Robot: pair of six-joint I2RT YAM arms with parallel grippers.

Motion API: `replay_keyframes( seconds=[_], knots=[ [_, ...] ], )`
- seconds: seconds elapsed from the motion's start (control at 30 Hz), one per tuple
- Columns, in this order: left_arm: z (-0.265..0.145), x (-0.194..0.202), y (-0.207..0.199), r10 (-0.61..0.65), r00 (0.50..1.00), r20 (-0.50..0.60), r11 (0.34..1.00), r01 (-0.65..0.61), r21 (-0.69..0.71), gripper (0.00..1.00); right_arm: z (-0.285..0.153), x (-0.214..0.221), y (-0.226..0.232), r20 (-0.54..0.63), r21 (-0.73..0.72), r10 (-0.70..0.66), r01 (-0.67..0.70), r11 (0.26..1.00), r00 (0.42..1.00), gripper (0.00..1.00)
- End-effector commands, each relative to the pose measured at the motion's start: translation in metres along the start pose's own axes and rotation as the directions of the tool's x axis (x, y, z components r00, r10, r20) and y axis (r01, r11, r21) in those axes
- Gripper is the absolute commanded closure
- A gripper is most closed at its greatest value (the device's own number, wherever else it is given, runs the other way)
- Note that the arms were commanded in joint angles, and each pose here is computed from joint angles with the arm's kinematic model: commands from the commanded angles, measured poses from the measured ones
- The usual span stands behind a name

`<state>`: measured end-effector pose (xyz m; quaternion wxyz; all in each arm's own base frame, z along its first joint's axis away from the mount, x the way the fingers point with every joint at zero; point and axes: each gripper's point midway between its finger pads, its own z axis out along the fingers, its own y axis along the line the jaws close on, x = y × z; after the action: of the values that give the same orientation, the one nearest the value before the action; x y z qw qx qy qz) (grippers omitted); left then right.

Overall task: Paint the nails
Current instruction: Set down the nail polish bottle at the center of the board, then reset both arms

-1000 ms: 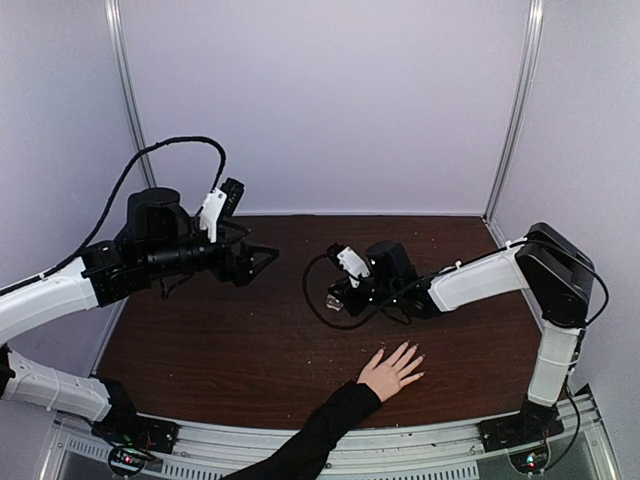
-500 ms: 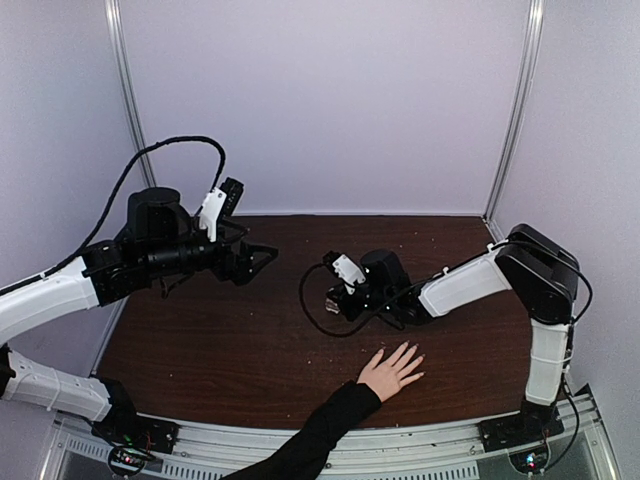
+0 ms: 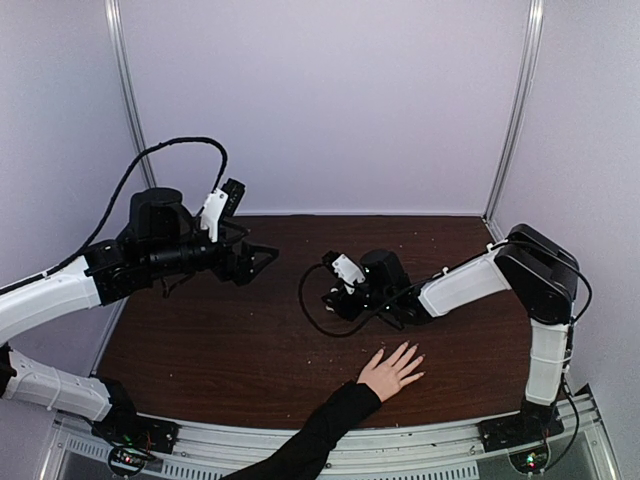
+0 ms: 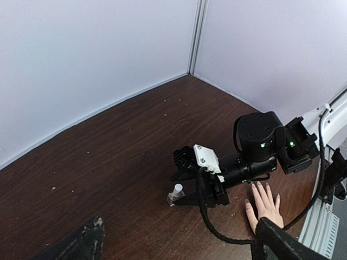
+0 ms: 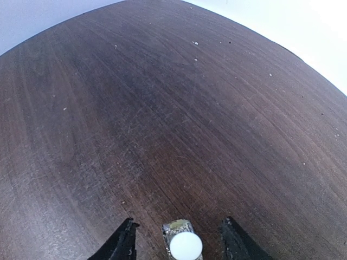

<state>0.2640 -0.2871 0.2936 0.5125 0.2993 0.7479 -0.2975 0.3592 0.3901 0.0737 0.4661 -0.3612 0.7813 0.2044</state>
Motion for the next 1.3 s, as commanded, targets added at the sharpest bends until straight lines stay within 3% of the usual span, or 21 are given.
replay_keyframes(
  seconds=[0.0,0.1,0.13,0.17,0.4,0.57,0.7,0.97,1.27],
  knots=[
    [0.001,-0.01,0.004,-0.01,0.999,0.031,1.0,0.01,-0.005,0.02,-0.007,-0.023,0.005,0.053,-0.022,-0.003,0.004,1.0,0.999,0.39],
    [0.004,-0.007,0.004,-0.033,0.999,0.012,0.999,0.033,0.005,0.02,-0.019,-0.038,0.009,0.071,-0.039,-0.001,0.004,0.999,0.997,0.2],
    [0.005,-0.006,0.005,-0.045,0.999,0.007,0.999,0.045,0.008,0.02,-0.023,-0.044,0.01,0.078,-0.046,0.001,0.003,0.999,0.997,0.07],
    [0.006,-0.005,0.008,-0.059,0.998,0.0,0.998,0.059,0.003,0.02,-0.028,-0.05,0.011,0.084,-0.052,0.002,0.002,0.999,0.997,0.01],
    [0.016,0.009,0.038,-0.198,0.977,-0.075,0.979,0.193,-0.073,0.02,-0.074,-0.098,0.009,0.12,-0.065,0.031,-0.023,0.998,0.992,0.0],
    [0.022,0.036,0.079,-0.359,0.917,-0.173,0.919,0.316,-0.235,0.02,-0.114,-0.118,-0.007,0.093,-0.041,0.118,-0.114,0.993,0.989,0.0],
    [0.019,0.057,0.101,-0.414,0.889,-0.196,0.884,0.341,-0.319,0.02,-0.153,-0.124,-0.032,0.111,0.004,0.178,-0.18,0.984,0.978,0.0],
    [0.002,0.112,0.138,-0.454,0.868,-0.201,0.824,0.324,-0.464,0.02,-0.209,-0.094,-0.077,0.134,0.158,0.255,-0.275,0.949,0.958,0.0],
    [-0.01,0.157,0.142,-0.474,0.855,-0.213,0.799,0.315,-0.512,0.02,-0.243,-0.041,-0.095,0.176,0.273,0.317,-0.355,0.894,0.932,0.0]
  ],
)
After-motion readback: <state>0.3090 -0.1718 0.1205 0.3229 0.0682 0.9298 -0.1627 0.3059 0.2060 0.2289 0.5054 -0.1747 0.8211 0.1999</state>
